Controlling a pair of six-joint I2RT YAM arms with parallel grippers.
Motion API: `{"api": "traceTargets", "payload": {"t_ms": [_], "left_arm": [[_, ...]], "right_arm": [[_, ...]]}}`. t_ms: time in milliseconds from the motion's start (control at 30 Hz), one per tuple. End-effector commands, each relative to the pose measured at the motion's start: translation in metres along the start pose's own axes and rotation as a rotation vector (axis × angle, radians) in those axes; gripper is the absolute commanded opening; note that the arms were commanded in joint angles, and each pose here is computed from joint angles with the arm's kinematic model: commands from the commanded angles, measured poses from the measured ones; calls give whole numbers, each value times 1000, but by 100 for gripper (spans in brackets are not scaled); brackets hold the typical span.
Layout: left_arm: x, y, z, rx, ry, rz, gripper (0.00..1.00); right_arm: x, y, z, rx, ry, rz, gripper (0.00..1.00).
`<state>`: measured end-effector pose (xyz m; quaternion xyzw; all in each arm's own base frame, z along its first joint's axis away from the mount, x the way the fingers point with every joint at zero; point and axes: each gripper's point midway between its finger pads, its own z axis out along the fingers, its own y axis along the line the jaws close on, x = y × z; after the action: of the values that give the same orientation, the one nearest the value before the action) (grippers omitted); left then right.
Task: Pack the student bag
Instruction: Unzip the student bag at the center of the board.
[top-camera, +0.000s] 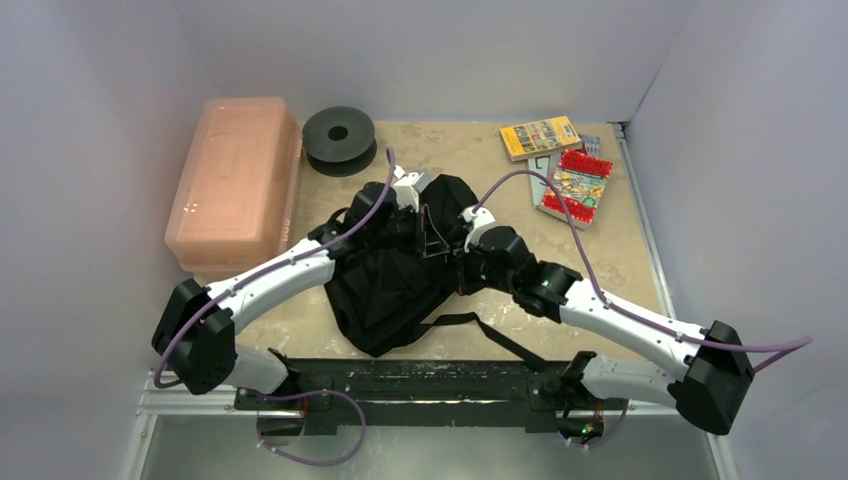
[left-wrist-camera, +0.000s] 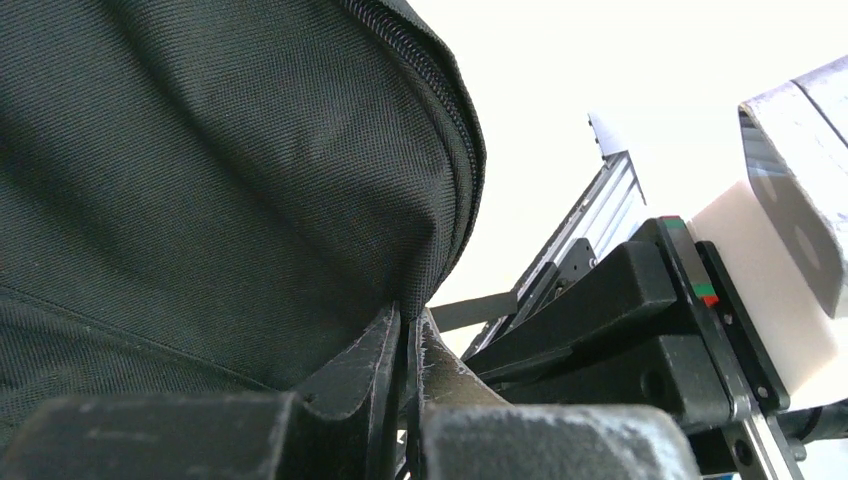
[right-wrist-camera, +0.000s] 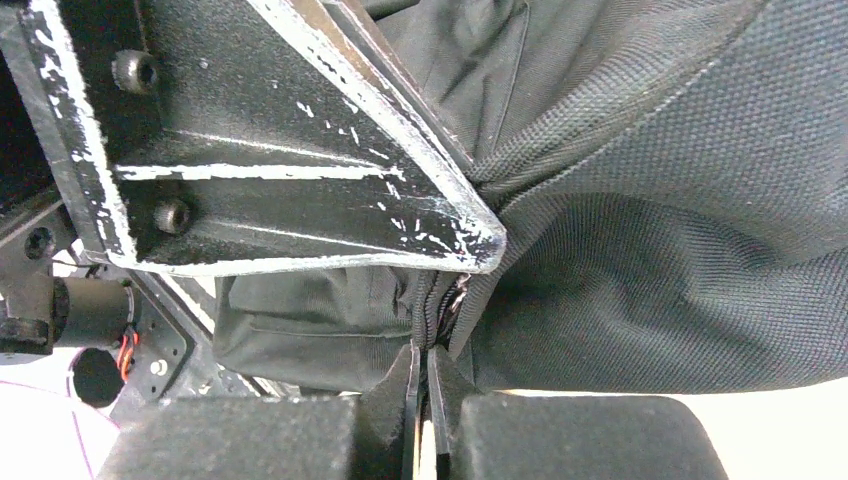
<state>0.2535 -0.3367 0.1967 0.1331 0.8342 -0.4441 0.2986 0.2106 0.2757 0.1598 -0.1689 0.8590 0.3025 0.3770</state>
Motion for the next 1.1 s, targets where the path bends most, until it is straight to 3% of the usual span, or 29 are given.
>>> {"api": "traceTargets", "payload": {"t_ms": [0, 100, 233, 333, 567, 1000, 1033, 1067], "left_arm": [[-25, -36, -20, 119, -94, 81, 0], [-27, -35, -22, 108, -104, 101, 0], [-20, -32, -24, 101, -79, 101, 0], [-18, -36, -25, 125, -71, 104, 0], [-23, -53, -32, 249, -114, 129, 0], [-19, -74, -44, 362, -105, 179, 0], [-18, -75, -44, 371, -103, 181, 0], [-18, -76, -45, 375, -102, 183, 0]], "right_arm": [[-28, -2, -12, 40, -104, 6, 0], [-29, -10, -18, 76, -118, 9, 0], [-29, -12, -24, 79, -140, 19, 12], [-27, 1, -22, 9, -136, 53, 31], [-33, 13, -33, -79, -206, 102, 41], [-30, 15, -21, -137, -178, 104, 36], [-29, 15, -19, -138, -173, 103, 32], [-29, 16, -18, -143, -168, 100, 22]]}}
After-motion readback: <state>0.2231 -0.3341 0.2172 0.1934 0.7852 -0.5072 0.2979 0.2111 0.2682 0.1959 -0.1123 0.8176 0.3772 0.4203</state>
